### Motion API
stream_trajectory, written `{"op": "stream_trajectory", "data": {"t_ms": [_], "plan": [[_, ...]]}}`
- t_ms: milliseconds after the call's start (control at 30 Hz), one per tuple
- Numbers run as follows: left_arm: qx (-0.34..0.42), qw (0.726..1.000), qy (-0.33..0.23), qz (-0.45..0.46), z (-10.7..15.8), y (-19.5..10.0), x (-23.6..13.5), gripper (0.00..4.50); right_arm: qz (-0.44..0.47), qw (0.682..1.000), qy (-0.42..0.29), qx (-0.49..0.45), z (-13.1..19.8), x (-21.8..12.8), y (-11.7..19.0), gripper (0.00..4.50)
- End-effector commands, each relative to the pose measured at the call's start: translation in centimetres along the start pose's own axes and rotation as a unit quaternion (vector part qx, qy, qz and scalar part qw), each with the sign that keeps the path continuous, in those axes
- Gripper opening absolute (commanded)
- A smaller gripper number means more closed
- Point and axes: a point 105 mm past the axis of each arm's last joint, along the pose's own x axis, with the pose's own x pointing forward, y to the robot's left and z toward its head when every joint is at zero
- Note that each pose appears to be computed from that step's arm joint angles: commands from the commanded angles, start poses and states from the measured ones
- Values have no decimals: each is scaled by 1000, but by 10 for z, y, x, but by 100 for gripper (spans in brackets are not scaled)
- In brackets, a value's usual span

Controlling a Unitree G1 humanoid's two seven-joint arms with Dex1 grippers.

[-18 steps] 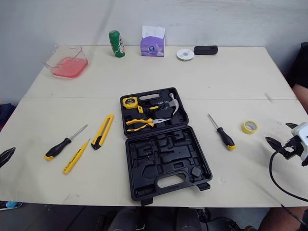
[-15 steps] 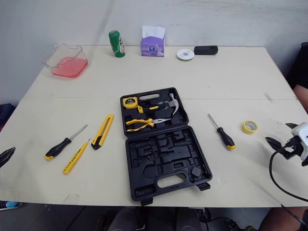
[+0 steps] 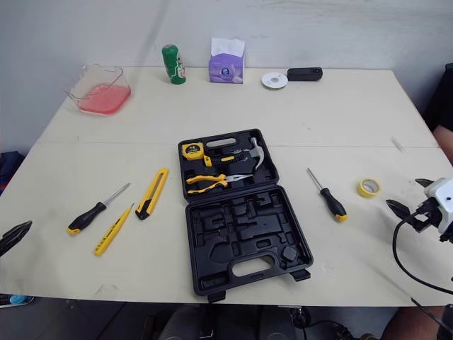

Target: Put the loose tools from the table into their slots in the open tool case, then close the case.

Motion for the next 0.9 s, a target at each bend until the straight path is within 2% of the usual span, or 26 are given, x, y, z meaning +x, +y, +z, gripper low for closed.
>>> {"op": "stream_trajectory", "data": {"t_ms": [33,233,400,533,667,867,900], "plan": [[13,1000,-25,4,16,1,-4,442,8,1000,-17,-12,10,6,1,450],[18,999,-39,-24,29,-12,3,442,27,999,-40,-20,21,16,7,450],[54,991,-49,-111,48,-53,22,442,109,989,-98,-22,55,37,30,450],[113,972,-33,-205,54,-95,33,442,223,971,-87,-4,69,44,62,450],[112,958,-51,-259,70,-126,45,442,237,963,-125,-22,102,57,71,450],[135,940,-54,-310,80,-160,69,442,288,947,-134,-43,129,69,90,450],[145,937,-56,-314,80,-163,75,447,303,943,-127,-51,130,72,95,424]]}}
